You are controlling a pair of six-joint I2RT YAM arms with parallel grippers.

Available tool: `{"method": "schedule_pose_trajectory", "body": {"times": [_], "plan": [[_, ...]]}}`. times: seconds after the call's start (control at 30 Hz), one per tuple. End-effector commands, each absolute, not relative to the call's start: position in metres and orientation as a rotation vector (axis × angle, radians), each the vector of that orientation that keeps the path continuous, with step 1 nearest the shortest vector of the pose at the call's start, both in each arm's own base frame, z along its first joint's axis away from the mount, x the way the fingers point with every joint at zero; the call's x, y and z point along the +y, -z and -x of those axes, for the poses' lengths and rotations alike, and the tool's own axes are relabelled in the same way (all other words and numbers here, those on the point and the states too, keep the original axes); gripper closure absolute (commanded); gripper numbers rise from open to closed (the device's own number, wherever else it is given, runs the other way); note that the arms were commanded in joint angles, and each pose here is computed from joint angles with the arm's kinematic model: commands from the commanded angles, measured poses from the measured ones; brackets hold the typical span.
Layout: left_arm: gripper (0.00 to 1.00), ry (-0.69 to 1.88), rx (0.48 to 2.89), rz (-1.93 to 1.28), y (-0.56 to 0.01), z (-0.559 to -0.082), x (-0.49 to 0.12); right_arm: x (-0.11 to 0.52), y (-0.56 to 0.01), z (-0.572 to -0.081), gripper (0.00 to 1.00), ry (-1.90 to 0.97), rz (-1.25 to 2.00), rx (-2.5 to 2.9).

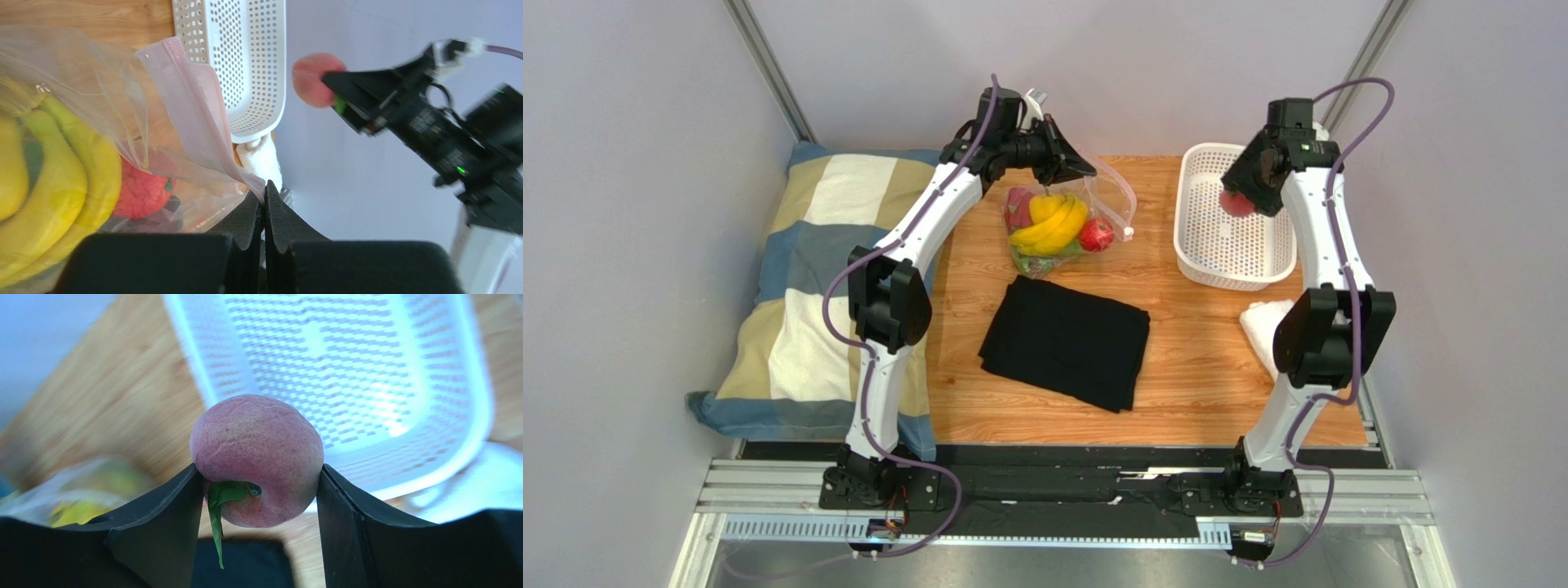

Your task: Open the zip-top bag and remove the fake food

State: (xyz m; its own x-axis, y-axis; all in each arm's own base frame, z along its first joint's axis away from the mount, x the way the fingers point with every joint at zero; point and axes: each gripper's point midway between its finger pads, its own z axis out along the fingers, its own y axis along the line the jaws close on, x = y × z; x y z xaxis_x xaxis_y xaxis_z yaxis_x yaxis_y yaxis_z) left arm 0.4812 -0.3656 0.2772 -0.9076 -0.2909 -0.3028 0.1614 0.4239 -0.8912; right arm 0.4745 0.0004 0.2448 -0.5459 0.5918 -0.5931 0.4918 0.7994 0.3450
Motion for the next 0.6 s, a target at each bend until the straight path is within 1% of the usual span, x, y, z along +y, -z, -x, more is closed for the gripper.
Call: {"method": "schedule_pose_trajectory", "body": {"times": [0.0,0.03,0.07,0.1,0.13,0.2,0.23,0.33,0.37,0.4,0.43,0.47,0.5,0.53,0.57], "plan": [[1.00,1.609,2.094,0.006,-0.361,-0.464,-0.364,-0.055,-0.198,-0.477,0.66,0.154,-0.778,2.323],[1.00,1.614,2.097,0.005,-0.361,-0.463,-0.364,-0.061,-0.193,-0.475,0.59,0.189,-0.786,2.336],[1.00,1.612,2.094,-0.002,-0.362,-0.462,-0.364,-0.064,-0.182,-0.475,0.54,0.202,-0.781,2.364],[1.00,1.610,2.097,-0.006,-0.361,-0.461,-0.363,-0.071,-0.177,-0.473,0.35,0.223,-0.799,2.369],[1.00,1.605,2.097,-0.007,-0.363,-0.460,-0.363,-0.075,-0.173,-0.469,0.26,0.248,-0.814,2.380],[1.00,1.598,2.104,-0.015,-0.360,-0.458,-0.362,-0.080,-0.159,-0.463,0.15,0.264,-0.831,2.422],[1.00,1.597,2.101,-0.018,-0.363,-0.457,-0.361,-0.079,-0.158,-0.462,0.14,0.259,-0.830,2.435],[1.00,1.594,2.119,-0.009,-0.357,-0.455,-0.361,-0.057,-0.177,-0.468,0.13,0.180,-0.754,2.443],[1.00,1.592,2.128,-0.007,-0.353,-0.454,-0.361,-0.054,-0.186,-0.470,0.13,0.200,-0.727,2.427],[1.00,1.593,2.127,-0.010,-0.354,-0.452,-0.362,-0.041,-0.205,-0.473,0.13,0.176,-0.681,2.406],[1.00,1.594,2.128,-0.012,-0.354,-0.452,-0.363,-0.025,-0.213,-0.475,0.15,0.094,-0.652,2.411],[1.00,1.594,2.127,-0.013,-0.354,-0.452,-0.364,0.001,-0.222,-0.477,0.24,0.010,-0.598,2.414],[1.00,1.595,2.129,-0.015,-0.354,-0.450,-0.365,0.019,-0.242,-0.481,0.30,-0.100,-0.568,2.370],[1.00,1.595,2.128,-0.018,-0.355,-0.448,-0.367,0.055,-0.254,-0.481,0.35,-0.300,-0.485,2.371],[1.00,1.591,2.123,-0.019,-0.357,-0.448,-0.367,0.087,-0.268,-0.488,0.47,-0.408,-0.394,2.315]]}}
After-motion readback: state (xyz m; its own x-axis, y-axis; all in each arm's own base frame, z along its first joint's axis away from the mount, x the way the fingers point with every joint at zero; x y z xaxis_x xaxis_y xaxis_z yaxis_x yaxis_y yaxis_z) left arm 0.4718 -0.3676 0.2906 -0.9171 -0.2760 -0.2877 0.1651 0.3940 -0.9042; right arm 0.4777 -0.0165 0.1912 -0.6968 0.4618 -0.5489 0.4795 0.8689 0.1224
